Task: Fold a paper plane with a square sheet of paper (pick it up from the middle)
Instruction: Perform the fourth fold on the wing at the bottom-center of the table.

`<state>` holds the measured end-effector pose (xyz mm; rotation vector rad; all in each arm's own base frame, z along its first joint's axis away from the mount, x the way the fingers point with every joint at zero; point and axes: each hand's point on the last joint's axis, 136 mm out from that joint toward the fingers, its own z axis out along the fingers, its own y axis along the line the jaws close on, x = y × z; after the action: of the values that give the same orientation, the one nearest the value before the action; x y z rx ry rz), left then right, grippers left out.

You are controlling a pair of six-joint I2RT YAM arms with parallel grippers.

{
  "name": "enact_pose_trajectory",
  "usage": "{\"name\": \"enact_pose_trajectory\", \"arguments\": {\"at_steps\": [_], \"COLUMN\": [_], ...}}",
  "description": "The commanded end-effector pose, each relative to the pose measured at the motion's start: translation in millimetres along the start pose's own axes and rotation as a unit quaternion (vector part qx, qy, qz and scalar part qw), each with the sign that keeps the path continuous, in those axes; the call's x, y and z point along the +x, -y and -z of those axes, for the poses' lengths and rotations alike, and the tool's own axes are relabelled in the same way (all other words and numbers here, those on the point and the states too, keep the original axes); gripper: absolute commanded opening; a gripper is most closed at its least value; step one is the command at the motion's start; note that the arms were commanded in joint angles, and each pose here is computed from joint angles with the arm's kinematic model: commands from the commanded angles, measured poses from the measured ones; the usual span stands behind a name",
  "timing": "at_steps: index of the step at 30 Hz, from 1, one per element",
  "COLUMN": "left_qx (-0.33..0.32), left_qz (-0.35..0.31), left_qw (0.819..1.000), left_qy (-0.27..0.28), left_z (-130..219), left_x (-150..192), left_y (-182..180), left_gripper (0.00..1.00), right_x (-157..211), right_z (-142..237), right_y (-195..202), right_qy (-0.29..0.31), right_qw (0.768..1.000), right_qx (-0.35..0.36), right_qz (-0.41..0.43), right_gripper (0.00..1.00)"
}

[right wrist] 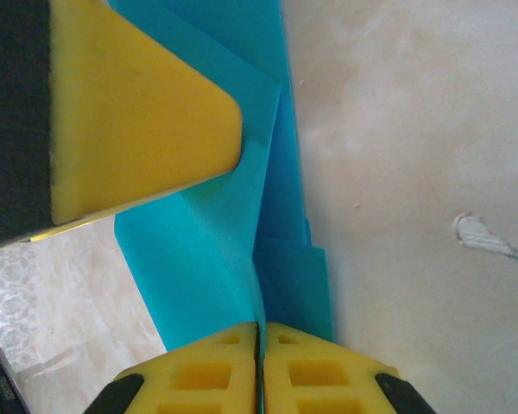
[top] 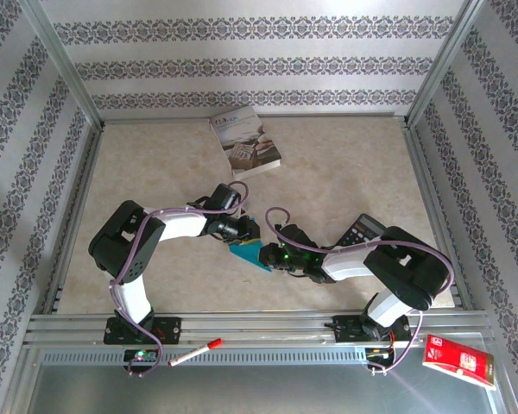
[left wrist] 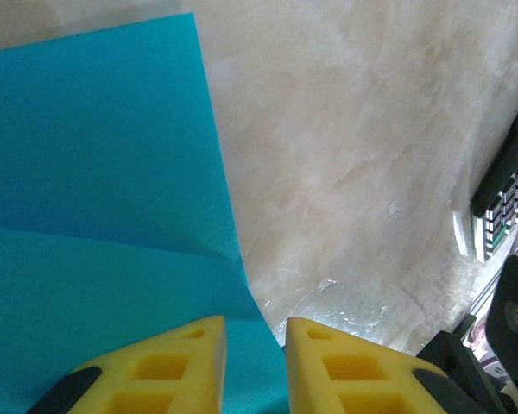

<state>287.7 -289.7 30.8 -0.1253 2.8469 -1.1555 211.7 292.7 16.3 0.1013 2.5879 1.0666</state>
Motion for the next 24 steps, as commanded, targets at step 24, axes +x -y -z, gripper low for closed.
{"name": "enact_pose_trajectory", "arguments": {"at_steps": [24], "left_qx": [0.021], "left_qz": [-0.005], "left_qw": [1.000], "left_qy": [0.000], "left_z": [10], "left_x": [2], "left_y": [8], "left_gripper": [0.26], "right_x": [23], "right_z": [-8], "right_y": [22], "right_qy": [-0.033], "right_qw": [0.999], "right_qx": [0.037], "right_qz": [0.009], "right_gripper": [0.10]}}
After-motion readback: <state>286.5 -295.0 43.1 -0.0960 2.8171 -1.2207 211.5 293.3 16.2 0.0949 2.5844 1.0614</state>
